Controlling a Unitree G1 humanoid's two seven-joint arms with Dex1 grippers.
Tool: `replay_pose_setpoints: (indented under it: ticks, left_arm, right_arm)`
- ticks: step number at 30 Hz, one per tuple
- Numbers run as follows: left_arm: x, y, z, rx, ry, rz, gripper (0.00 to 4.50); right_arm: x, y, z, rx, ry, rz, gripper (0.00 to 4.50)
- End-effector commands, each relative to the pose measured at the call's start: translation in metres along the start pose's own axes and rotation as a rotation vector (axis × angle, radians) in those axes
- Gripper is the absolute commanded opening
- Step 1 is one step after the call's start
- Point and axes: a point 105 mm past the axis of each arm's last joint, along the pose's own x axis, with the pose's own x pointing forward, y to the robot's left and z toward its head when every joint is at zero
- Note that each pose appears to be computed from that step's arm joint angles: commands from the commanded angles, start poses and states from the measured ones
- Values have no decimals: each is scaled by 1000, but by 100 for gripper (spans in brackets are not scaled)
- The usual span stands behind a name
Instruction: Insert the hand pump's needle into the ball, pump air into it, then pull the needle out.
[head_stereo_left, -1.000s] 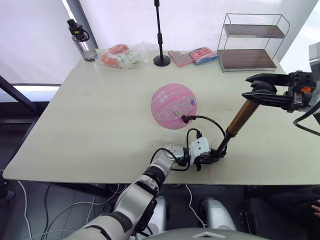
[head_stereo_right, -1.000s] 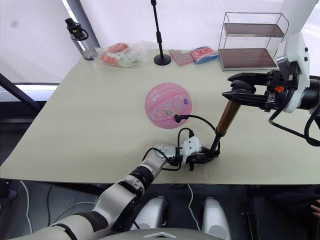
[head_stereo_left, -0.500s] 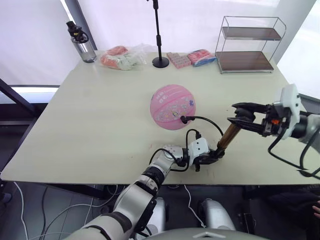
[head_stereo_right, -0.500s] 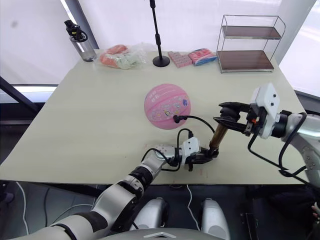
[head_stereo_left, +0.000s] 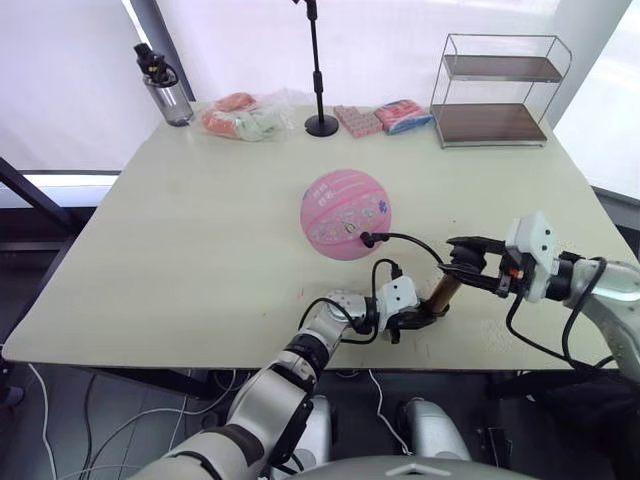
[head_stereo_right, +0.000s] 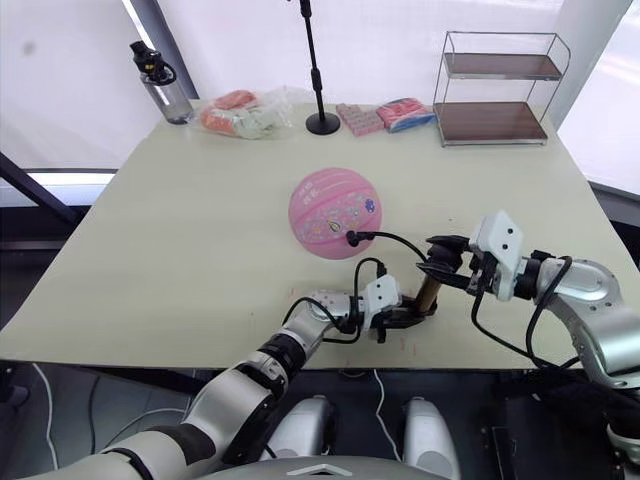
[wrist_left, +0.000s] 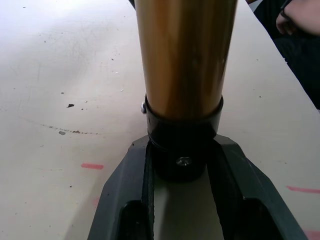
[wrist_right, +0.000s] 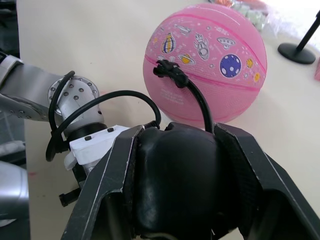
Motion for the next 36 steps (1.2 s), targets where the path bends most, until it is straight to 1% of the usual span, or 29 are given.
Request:
replay_pose_setpoints:
  ticks: [1, 7, 10, 15, 17, 22, 25, 26, 27, 29, 32, 36]
  left_arm:
    - [-6, -20, -38, -100, 115, -35, 107]
    - [-5, -20, -38, -100, 112, -38, 107]
    - [-5, -21, -38, -101, 111, -38, 107]
    - [-4, -21, -38, -103, 111, -37, 107]
    - [-4, -21, -38, -103, 111, -37, 107]
    - [-4, -21, -37, -103, 109, -37, 107]
    - [-4, -21, -38, -104, 109, -35, 107]
    - [-4, -21, -38, -104, 109, -36, 107]
    - [-4, -21, -38, -104, 109, -36, 107]
    - [-4, -21, -38, -106, 109, -34, 107]
    - [-4, -20, -38, -106, 109, -31, 107]
    - [-5, -20, -38, -107, 110, -27, 107]
  right_arm:
    - [-16, -6, 50, -63, -88, 16, 183]
    - [-40, -18, 96, -91, -102, 14, 183]
    - [-48, -21, 114, -101, -110, 7, 183]
    - [-53, -23, 132, -100, -130, 4, 183]
    - [-51, -22, 132, -94, -131, 7, 183]
    - [-40, -16, 107, -57, -79, 26, 183]
    - [-31, -15, 77, -25, -29, 11, 183]
    - [-28, -14, 62, -23, 10, 8, 183]
    - [-27, -13, 52, -25, 36, 8, 183]
    - [-23, -12, 38, -23, 47, 1, 183]
    - [-12, -6, 7, 23, 44, -9, 183]
    - [-3, 3, -23, 43, 64, -7, 183]
